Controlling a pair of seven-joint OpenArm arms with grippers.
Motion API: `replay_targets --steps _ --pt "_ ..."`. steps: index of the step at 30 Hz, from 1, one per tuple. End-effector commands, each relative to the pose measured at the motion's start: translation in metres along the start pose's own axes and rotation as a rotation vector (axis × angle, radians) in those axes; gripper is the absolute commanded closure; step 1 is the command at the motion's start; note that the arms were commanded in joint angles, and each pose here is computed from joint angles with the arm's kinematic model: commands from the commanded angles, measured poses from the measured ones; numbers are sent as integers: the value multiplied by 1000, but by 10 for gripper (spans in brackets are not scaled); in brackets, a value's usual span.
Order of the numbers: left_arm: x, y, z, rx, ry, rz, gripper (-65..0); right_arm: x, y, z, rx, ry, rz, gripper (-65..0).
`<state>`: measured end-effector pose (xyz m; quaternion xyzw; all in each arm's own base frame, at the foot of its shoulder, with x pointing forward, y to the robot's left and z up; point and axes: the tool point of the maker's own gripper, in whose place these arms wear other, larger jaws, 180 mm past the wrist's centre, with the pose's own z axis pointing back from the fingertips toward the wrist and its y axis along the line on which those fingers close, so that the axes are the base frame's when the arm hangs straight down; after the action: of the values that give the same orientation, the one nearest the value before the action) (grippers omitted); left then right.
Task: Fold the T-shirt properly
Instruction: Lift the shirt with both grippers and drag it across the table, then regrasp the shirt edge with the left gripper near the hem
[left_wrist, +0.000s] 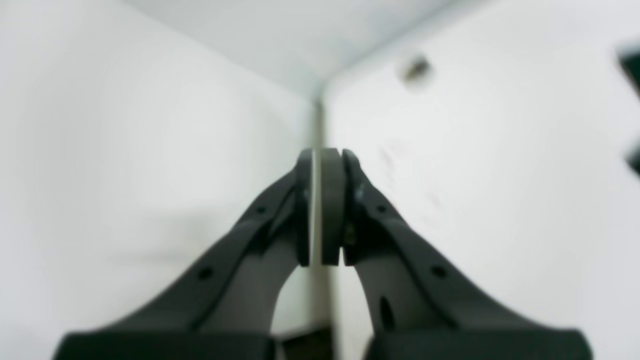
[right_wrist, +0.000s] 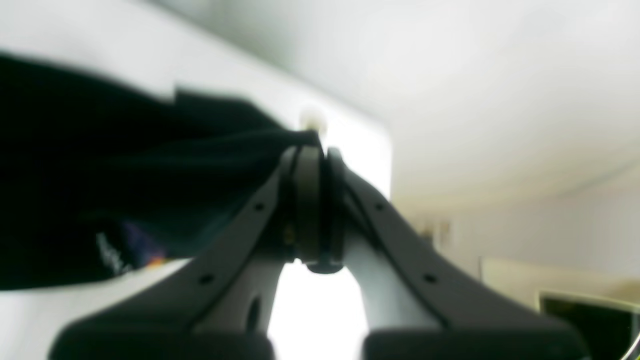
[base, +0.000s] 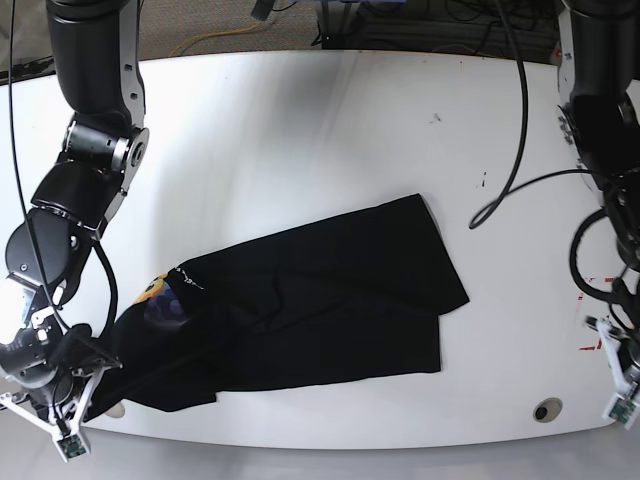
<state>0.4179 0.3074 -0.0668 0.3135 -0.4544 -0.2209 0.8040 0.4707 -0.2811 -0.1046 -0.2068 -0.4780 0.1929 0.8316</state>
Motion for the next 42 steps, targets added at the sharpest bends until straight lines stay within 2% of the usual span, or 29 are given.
replay_targets --steps 1,3,5,10,12,15,20,25,29,33,42 --pt "-12 -56 -11 -123 12 -9 -13 1 -11 5 -23 -45 -29 0" --pt "-23 -96 -18 -214 26 9 -14 -13 -6 1 -11 -34 -42 0" --pt "-38 -133 -26 -308 43 42 -53 -24 3 -2 6 -21 -37 0" --pt "-65 -203 -46 -494 70 170 -294 -51 22 -9 44 26 -28 0" --pt "-74 -218 -53 -537 80 237 -351 -60 29 -11 57 36 -24 0" --pt "-92 -238 -68 -577 122 408 -361 -70 36 -12 71 53 -21 0" --pt "-101 -271 -81 -657 142 576 -364 -83 44 -13 87 76 -36 0" --pt "-96 -297 -90 -723 151 700 -404 -88 52 -15 103 86 -37 0" --pt "-90 -306 -99 -745 137 797 -410 -90 54 -15 106 91 -36 0" --pt "-90 -320 -110 -759 166 900 -411 -91 55 -15 108 92 -37 0" --pt "-84 -348 -118 -812 196 998 -411 -91 55 -15 108 92 -37 0"
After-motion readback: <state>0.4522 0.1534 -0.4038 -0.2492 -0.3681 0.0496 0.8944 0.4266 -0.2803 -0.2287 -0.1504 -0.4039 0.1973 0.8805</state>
